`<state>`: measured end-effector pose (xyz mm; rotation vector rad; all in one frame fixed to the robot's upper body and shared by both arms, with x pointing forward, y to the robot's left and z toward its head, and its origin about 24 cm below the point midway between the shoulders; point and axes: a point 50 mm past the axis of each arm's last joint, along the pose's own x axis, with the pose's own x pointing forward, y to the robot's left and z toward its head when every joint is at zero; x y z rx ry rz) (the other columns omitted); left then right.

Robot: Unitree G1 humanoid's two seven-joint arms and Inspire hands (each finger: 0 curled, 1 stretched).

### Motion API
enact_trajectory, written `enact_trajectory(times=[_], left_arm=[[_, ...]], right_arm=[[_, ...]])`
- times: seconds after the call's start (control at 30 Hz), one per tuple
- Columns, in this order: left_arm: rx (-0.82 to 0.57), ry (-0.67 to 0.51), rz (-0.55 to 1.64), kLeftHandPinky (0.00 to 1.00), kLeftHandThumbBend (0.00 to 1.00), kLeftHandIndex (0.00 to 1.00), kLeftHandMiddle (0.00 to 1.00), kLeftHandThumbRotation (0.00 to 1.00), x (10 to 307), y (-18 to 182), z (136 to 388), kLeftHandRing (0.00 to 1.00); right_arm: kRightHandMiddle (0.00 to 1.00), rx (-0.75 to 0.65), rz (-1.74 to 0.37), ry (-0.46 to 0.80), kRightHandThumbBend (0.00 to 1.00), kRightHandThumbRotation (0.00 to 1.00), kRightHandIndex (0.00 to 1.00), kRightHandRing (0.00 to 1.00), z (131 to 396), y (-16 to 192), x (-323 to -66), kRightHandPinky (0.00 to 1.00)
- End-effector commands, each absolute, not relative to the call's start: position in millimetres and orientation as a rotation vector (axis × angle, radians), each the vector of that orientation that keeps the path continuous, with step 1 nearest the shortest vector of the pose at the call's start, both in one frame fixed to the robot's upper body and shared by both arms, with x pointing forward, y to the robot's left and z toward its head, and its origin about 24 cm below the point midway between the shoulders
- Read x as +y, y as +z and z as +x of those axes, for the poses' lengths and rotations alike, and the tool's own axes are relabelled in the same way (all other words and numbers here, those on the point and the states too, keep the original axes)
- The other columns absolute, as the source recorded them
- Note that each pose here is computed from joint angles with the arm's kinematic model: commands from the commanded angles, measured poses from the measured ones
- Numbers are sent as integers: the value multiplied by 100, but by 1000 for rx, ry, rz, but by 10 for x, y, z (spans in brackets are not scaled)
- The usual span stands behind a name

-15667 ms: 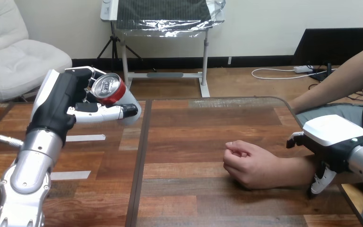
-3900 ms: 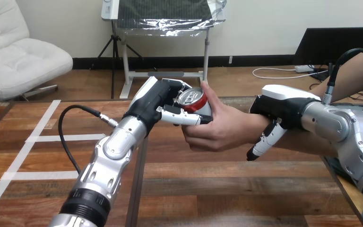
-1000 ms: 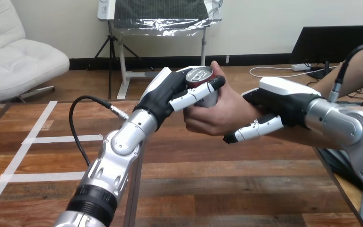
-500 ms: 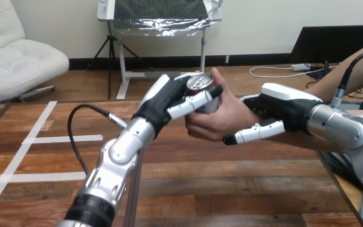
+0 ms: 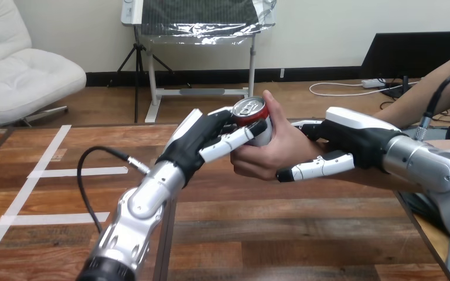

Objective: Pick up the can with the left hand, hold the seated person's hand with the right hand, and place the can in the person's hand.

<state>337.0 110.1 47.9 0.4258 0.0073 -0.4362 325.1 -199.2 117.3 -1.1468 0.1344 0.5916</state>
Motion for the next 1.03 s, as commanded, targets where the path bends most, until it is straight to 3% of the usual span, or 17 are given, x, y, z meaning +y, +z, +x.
enact_trajectory(times=[0.0,0.4,0.73,1.0], left_arm=[[-98,-397,436,83,69,81,84,85,1143,706,3397,85],[-128,-349,363,85,79,82,84,94,1210,653,3272,85],[-141,-322,337,86,78,86,88,97,1277,618,3158,88],[-167,-290,314,87,73,88,90,98,1330,633,3053,91]], right_arm=[[92,64,-1103,552,100,73,94,90,3223,1273,-1970,76],[89,-2,-1007,458,100,71,93,86,3155,1260,-2001,69],[92,-4,-879,433,100,72,96,87,3145,1201,-2057,65],[95,-2,-839,406,99,78,98,91,3141,1135,-2102,70]])
